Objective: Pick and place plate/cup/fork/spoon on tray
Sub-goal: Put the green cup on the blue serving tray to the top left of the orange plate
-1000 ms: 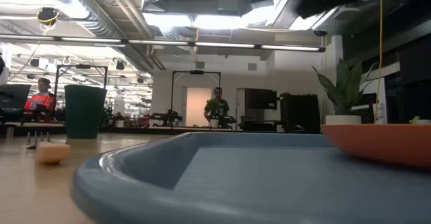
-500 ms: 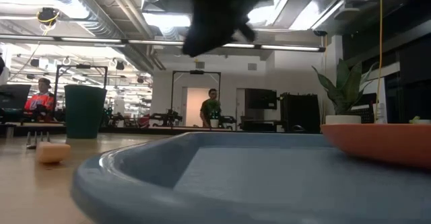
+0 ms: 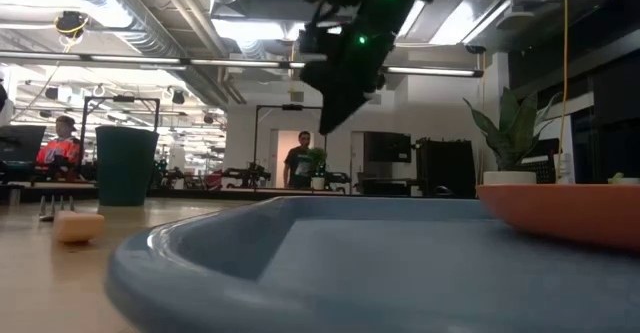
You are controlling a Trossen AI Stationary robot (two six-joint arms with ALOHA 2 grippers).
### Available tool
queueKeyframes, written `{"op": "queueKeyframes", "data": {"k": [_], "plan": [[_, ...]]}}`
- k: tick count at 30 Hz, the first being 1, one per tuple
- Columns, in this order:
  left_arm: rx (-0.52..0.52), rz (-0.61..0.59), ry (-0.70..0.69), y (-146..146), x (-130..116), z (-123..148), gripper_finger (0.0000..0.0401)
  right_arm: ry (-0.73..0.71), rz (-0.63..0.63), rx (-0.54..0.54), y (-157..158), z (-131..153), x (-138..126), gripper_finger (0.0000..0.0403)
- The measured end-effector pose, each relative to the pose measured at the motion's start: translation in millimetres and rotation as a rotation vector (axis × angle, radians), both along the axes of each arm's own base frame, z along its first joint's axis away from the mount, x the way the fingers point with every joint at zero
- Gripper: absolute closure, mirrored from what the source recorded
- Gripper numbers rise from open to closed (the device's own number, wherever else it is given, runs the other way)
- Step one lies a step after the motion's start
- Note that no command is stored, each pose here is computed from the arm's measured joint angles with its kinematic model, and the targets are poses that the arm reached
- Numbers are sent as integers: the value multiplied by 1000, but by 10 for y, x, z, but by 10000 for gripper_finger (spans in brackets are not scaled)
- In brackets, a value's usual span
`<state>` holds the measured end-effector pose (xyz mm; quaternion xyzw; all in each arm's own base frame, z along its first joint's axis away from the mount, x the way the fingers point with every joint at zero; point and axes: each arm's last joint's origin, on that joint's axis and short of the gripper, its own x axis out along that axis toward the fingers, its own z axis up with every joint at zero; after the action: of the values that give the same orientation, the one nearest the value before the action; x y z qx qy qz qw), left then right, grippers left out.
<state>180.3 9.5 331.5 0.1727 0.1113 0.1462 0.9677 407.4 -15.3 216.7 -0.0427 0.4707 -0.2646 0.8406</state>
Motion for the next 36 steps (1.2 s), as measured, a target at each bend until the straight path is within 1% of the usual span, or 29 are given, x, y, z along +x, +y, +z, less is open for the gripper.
{"op": "queueKeyframes", "data": {"k": [2,4,5,6,7,10,11,12,14,17,19,21,24,26,29,32,34,36], "plan": [[0,0,0,0,0,0,401,7,-38,12,-94,-8,-19,313],[3,-1,-2,-1,0,2,401,21,-89,62,-147,-26,-59,313],[10,0,-7,0,2,10,401,61,-102,83,-151,-45,-102,313],[11,4,-15,2,2,17,401,116,-95,69,-148,-60,-145,313],[-11,11,-22,3,1,17,401,177,-78,24,-143,-72,-186,313],[-86,50,-31,10,-9,-1,401,321,-52,-211,-132,-102,-325,313],[-106,66,-26,16,-26,-9,401,347,-59,-269,-139,-103,-386,313],[-122,85,-23,23,-53,-14,401,353,-72,-294,-156,-96,-453,313],[-150,128,-27,45,-126,-9,401,340,-116,-278,-199,-93,-639,313],[-175,168,-38,72,-223,6,401,293,-214,-194,-204,-145,-1024,313],[-179,178,-65,85,-287,40,401,230,-278,-133,-161,-138,-1308,313],[-179,183,-91,90,-347,74,401,140,-312,-70,-65,-112,-1576,313],[-180,187,-115,97,-405,102,401,-58,-295,-4,116,-50,-1873,313],[-180,192,-125,104,-428,113,401,-210,-231,30,227,6,-2016,313],[-180,202,-130,118,-441,119,401,-389,-81,31,339,37,-2209,313],[-186,213,-126,132,-441,111,401,-538,45,38,378,26,-2401,313],[-205,218,-125,140,-444,102,401,-642,125,61,384,5,-2504,313],[-222,220,-119,146,-445,90,401,-755,235,91,394,-8,-2580,313]]}}
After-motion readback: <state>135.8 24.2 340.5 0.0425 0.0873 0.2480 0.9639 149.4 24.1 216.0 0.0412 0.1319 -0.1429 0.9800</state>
